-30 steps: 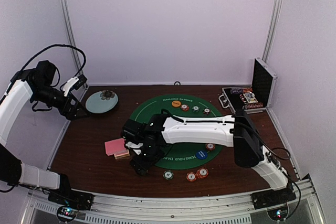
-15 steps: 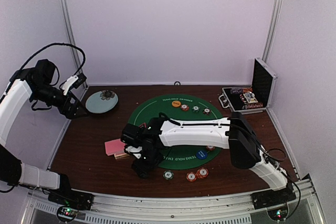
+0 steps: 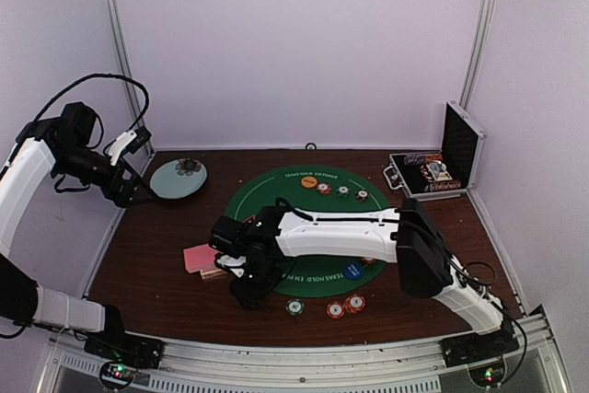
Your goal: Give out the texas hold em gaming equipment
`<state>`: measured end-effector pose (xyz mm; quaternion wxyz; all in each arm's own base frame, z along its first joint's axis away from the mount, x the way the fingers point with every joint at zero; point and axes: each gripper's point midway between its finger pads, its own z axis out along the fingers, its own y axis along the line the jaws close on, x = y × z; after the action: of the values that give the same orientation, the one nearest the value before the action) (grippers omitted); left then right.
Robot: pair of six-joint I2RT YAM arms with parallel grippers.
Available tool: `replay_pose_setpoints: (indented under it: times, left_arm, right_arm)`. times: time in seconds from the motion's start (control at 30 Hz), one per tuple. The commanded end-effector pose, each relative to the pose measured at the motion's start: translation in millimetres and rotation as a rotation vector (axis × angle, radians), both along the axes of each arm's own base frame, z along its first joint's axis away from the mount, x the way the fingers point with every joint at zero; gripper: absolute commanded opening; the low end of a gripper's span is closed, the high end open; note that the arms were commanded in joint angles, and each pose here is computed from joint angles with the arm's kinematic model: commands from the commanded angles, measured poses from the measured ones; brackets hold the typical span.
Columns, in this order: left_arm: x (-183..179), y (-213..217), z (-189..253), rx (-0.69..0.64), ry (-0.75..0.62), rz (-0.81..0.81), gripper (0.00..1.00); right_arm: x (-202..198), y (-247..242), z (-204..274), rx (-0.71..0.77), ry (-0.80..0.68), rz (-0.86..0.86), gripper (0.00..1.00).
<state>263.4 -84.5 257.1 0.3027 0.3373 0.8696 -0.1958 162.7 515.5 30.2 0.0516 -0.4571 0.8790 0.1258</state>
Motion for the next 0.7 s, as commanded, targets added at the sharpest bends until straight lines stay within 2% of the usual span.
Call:
replay_pose_setpoints:
  times: [0.0, 0.67]
  left_arm:
    - [2, 1, 10, 0.011, -0.044, -0.006, 0.98]
    - [0, 2, 9, 0.014, -0.043, -0.006, 0.98]
  right_arm:
    - [-2, 0, -3, -0.018, -0.016, 0.018, 0.53]
    - [5, 2, 22, 0.008, -0.09, 0.017, 0.29]
